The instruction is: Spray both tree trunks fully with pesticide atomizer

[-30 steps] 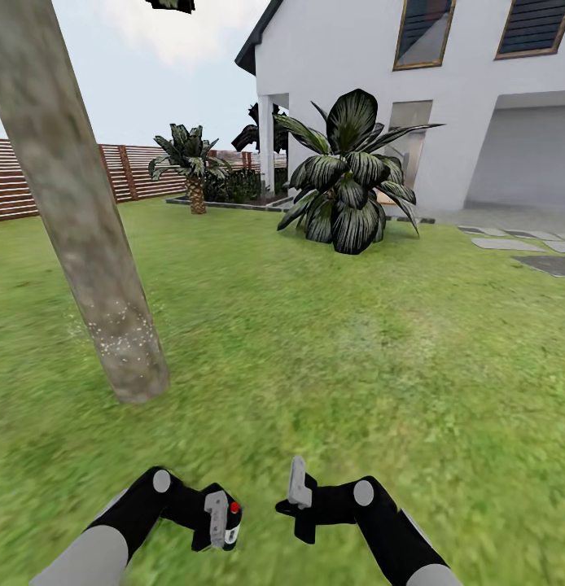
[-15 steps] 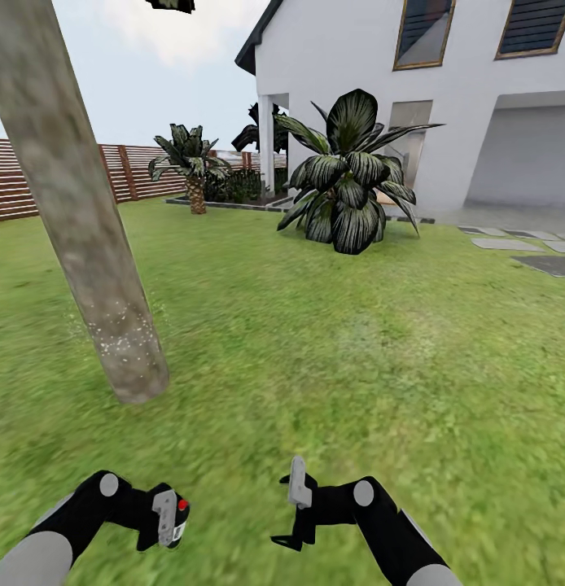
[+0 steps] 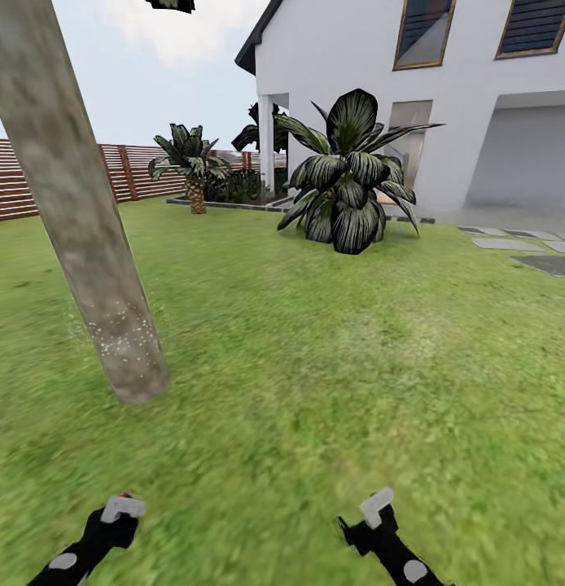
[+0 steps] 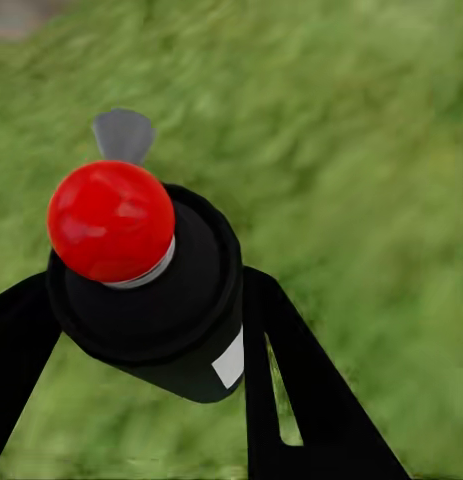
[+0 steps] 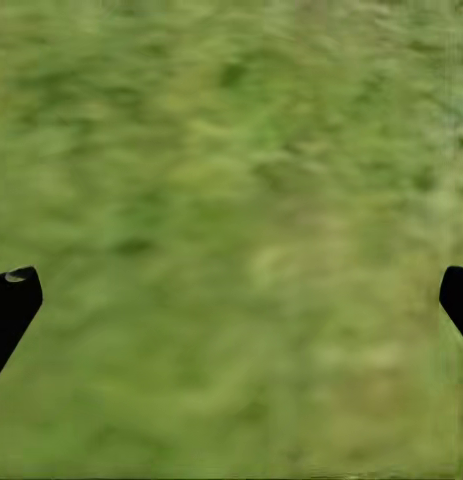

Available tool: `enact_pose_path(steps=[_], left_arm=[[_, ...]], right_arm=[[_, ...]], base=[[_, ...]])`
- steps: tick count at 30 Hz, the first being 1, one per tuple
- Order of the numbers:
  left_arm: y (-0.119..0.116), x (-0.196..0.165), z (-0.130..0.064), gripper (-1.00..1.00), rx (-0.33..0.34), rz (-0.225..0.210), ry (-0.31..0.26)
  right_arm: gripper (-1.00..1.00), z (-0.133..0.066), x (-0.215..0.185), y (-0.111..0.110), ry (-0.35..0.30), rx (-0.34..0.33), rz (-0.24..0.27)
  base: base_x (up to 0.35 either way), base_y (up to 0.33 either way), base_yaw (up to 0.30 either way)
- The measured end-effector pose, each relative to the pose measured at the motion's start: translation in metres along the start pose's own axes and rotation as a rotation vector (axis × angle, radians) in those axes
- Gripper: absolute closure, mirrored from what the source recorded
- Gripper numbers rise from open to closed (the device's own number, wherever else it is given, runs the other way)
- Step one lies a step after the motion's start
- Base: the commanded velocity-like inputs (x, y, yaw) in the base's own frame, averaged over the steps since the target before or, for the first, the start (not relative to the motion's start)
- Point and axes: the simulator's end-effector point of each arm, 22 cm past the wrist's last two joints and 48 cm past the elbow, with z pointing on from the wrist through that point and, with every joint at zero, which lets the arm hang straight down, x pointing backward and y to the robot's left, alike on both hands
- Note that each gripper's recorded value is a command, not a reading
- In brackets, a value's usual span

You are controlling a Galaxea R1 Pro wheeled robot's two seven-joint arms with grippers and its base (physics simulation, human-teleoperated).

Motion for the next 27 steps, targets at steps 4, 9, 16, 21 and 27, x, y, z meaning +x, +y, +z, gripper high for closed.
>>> enact_pose_path(steps=[4, 9, 16, 21, 27], left_arm=[[0.030, 0.048, -0.025, 1.00, -0.168, -0.149, -0.001], [0.034, 0.098, -0.049, 1.00, -0.218, -0.220, 0.048], [0.027, 0.116, -0.058, 1.00, -0.222, -0.241, 0.068], [0.033, 0.116, -0.060, 1.00, -0.250, -0.298, 0.057], [0.034, 0.117, -0.060, 1.00, -0.257, -0.313, 0.055]], right_arm=[[-1.00, -0.024, 0.030, -0.032, -0.025, 0.186, 0.034], [-1.00, -0.037, 0.044, -0.059, -0.029, 0.306, 0.134], [-1.00, -0.044, 0.065, -0.058, 0.014, 0.320, 0.181], [-1.00, -0.043, 0.064, -0.056, 0.013, 0.317, 0.183], [-1.00, -0.043, 0.065, -0.051, 0.017, 0.310, 0.188]], base=[[0.000, 0.000, 0.000], [-0.038, 0.000, 0.000], [-0.317, -0.117, 0.252], [-0.249, -0.225, 0.279], [-0.192, -0.264, 0.281]])
